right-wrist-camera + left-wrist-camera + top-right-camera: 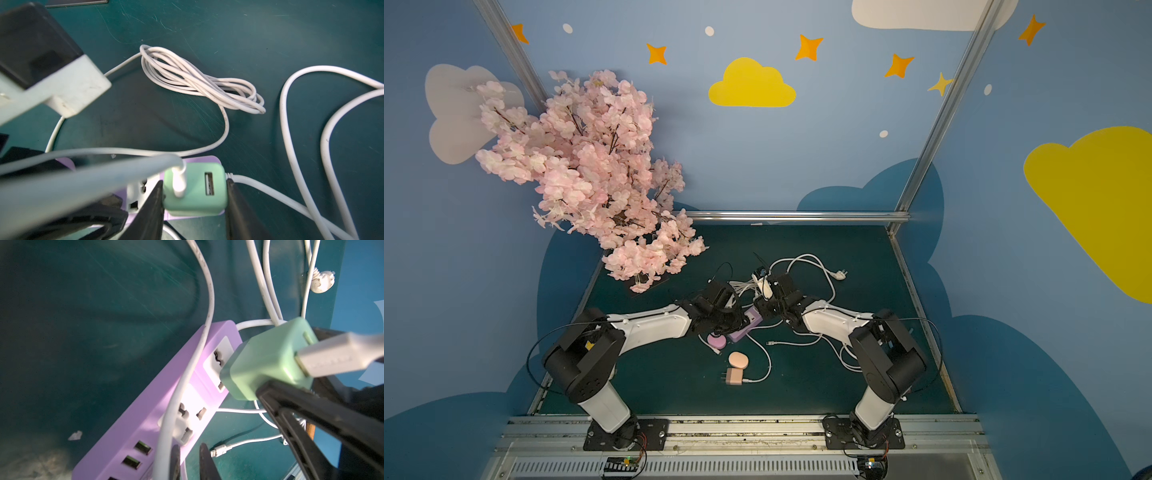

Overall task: Charge the bluetooth headset
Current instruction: Insert the plug into the socket.

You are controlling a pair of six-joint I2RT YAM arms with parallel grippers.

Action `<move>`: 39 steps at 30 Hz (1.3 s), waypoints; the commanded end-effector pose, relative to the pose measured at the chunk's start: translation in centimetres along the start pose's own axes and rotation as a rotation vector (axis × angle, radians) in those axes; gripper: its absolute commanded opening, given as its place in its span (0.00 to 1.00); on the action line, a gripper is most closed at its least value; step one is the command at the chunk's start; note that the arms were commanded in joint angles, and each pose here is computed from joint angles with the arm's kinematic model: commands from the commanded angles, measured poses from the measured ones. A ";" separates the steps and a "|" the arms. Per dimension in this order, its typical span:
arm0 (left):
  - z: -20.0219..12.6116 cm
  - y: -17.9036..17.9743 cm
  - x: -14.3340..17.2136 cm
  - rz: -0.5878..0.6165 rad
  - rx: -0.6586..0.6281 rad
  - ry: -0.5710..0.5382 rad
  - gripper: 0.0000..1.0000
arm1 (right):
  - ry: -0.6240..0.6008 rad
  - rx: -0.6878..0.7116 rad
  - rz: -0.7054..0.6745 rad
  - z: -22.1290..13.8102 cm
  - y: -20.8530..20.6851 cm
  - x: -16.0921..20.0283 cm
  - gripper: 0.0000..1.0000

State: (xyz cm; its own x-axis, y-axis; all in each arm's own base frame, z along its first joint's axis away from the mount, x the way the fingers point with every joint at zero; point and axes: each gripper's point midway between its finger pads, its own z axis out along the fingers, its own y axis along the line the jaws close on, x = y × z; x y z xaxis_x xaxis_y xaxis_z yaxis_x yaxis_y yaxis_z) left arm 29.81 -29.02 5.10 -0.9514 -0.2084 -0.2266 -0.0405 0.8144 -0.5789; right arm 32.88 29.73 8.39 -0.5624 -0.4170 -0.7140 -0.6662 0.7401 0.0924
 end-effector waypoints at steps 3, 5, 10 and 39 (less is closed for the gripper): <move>0.7 3.6 2.4 -0.006 -0.125 0.090 0.20 | 0.280 -0.100 0.004 -0.5 2.4 9.6 0.00; 0.7 3.6 2.4 -0.003 -0.126 0.094 0.20 | 0.280 -0.090 0.005 -0.5 2.2 10.5 0.00; 0.6 3.5 2.3 0.002 -0.128 0.096 0.20 | 0.336 -0.051 0.013 0.2 1.8 13.1 0.00; 1.0 3.4 2.1 0.000 -0.103 0.118 0.16 | 0.491 0.087 0.037 -0.1 1.6 19.8 0.00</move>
State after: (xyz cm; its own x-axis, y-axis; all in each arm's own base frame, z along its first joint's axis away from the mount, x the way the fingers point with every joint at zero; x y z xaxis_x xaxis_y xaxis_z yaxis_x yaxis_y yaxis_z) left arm 29.91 -28.97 5.02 -0.9626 -0.1722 -0.2093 -0.0212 0.8177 -0.5753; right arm 31.54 29.23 6.33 -0.5187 -0.3595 -0.7757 -0.5920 0.8056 0.0226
